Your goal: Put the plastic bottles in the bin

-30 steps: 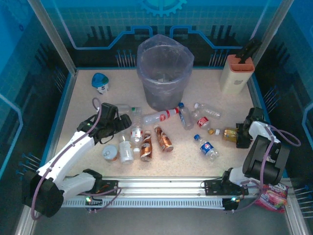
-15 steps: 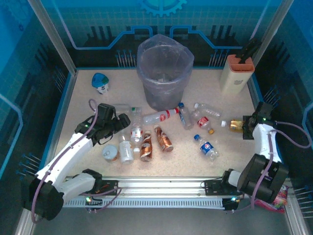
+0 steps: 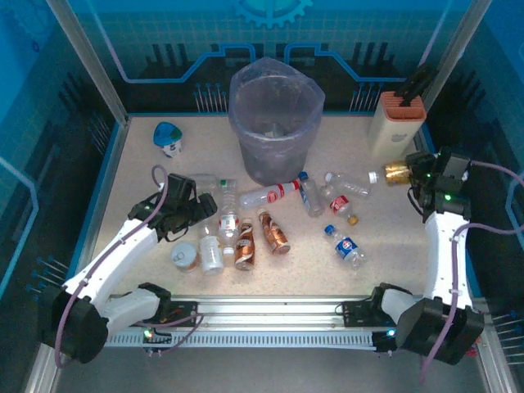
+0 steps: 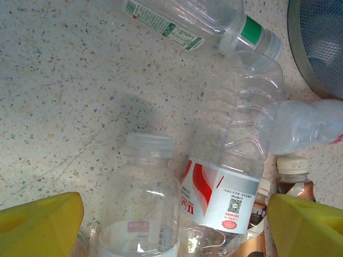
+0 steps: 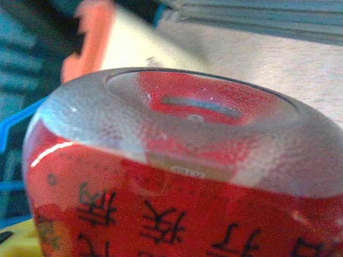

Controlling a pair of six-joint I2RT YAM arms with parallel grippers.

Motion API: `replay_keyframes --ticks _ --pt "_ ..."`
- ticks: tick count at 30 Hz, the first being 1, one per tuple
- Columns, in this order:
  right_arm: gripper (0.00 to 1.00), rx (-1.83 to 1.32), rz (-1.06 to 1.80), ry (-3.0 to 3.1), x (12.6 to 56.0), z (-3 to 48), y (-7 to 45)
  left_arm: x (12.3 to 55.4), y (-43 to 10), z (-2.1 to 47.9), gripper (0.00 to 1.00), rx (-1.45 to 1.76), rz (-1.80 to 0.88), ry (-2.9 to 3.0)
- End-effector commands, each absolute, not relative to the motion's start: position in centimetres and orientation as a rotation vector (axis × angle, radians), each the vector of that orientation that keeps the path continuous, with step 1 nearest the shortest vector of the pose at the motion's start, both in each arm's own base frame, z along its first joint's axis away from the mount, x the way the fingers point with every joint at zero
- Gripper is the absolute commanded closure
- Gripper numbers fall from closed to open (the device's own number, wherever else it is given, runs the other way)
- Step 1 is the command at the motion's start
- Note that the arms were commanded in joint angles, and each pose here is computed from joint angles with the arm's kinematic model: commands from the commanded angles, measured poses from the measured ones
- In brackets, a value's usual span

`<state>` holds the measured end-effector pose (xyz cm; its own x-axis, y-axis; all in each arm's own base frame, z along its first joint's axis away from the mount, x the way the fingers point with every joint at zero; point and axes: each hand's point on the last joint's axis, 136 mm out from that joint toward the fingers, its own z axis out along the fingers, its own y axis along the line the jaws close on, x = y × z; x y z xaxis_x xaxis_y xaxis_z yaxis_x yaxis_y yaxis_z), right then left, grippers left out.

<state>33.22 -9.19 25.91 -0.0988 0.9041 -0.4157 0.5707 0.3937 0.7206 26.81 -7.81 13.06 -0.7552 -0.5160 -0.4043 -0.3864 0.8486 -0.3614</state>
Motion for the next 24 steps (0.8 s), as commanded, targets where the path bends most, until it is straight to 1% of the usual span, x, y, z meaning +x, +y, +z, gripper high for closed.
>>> replay_keyframes --ticks 1,5,8,15,18,20,24 --pt "0.49 0.901 0.602 1.775 37.1 32.4 -5.2 26.6 -8.1 13.4 0.11 -0.627 -0.36 2.525" --pt "0.49 0.478 0.716 1.717 40.1 37.3 0.9 26.6 -9.3 13.5 0.1 -0.587 -0.455 2.519" --pt "0.49 0.324 0.759 1.679 41.2 39.6 4.3 26.5 -10.1 13.6 0.1 -0.58 -0.521 2.509" --pt "0.5 0.045 0.812 1.609 42.7 44.4 11.6 25.5 -9.6 13.7 0.11 -0.586 -0.496 2.515" --pt "0.49 -0.078 0.786 1.629 43.8 45.1 14.7 24.8 -9.4 13.5 0.11 -0.592 -0.485 2.534" --pt "0.48 -0.215 0.78 1.633 44.6 45.0 17.2 24.0 -9.1 13.2 0.11 -0.599 -0.462 2.564" --pt "0.47 -0.375 0.721 1.697 46.8 43.1 20.3 22.2 -8.6 12.9 0.12 -0.595 -0.408 2.632"
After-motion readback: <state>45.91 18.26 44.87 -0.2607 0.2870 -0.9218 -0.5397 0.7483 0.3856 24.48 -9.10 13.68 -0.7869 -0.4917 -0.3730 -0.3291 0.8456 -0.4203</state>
